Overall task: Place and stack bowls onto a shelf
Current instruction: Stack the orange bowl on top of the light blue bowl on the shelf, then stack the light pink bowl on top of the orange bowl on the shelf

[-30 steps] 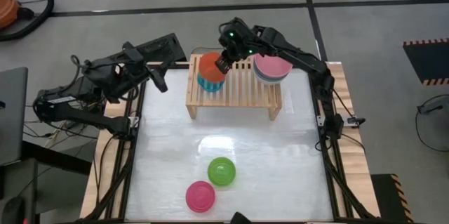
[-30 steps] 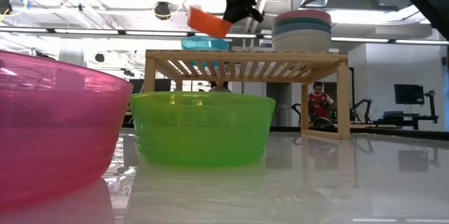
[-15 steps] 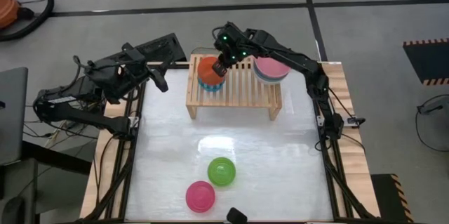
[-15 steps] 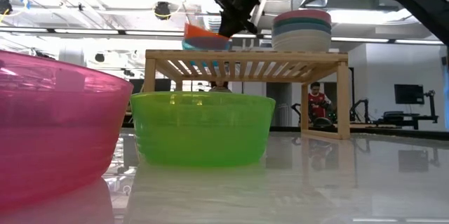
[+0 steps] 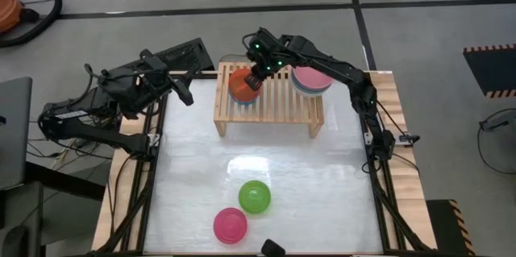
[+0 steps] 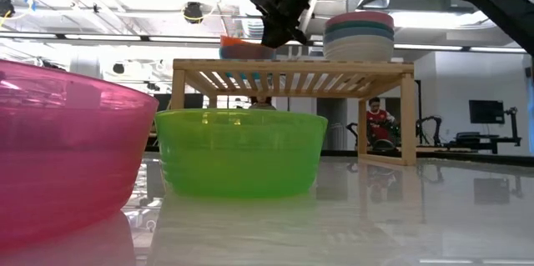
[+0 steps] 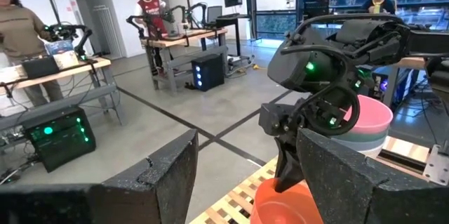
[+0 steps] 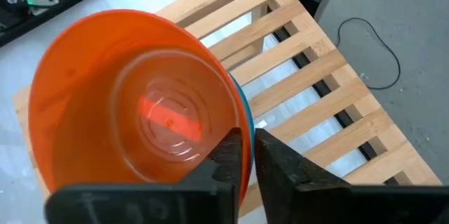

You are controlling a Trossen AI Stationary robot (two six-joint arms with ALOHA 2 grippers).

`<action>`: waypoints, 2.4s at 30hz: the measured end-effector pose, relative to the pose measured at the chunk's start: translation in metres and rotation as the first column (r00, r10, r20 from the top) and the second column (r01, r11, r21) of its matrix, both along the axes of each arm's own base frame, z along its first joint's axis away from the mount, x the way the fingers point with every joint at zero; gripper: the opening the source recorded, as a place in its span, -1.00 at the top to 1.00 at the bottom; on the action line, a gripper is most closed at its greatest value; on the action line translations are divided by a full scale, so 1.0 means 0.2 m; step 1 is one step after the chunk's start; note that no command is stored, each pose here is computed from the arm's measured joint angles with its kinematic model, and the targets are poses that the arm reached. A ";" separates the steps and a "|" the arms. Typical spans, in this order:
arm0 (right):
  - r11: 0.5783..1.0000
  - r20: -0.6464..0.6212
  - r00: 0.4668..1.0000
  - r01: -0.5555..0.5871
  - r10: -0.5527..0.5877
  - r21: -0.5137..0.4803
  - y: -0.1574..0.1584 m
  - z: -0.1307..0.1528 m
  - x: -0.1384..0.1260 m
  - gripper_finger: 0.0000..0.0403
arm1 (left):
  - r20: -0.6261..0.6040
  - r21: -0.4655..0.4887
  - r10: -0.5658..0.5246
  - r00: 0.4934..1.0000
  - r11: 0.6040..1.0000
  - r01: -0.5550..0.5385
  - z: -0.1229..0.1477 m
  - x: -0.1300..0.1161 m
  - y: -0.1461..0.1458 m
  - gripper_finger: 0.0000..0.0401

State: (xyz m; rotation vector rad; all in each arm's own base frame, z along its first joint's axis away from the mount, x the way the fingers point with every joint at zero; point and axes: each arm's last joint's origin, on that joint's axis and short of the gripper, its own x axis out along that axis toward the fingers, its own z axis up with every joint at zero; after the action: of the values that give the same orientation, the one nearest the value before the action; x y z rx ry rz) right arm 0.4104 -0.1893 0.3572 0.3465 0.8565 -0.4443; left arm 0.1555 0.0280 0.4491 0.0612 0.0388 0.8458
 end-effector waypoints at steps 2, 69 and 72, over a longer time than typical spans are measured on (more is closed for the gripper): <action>1.000 0.004 1.000 0.007 -0.008 0.006 0.00 0.00 0.00 0.63 | 0.000 0.000 0.000 1.000 1.000 0.000 0.00 0.00 0.00 -0.14; 0.967 0.120 0.960 -0.245 0.252 -0.073 0.52 0.55 -0.42 0.69 | -0.136 -0.187 -0.144 0.980 0.975 0.118 -0.13 0.00 -0.02 -0.14; 0.966 0.030 0.965 -0.259 0.259 -0.003 0.66 0.56 -0.52 0.63 | -0.187 -0.432 -0.378 0.906 0.860 0.270 -0.23 0.00 -0.05 -0.14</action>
State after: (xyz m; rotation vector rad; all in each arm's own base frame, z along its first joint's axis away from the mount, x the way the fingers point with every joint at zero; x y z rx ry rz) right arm 0.3068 -0.0568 0.4701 0.2374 0.8589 -0.1947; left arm 0.1546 0.0174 0.4035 -0.1996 0.4445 0.4678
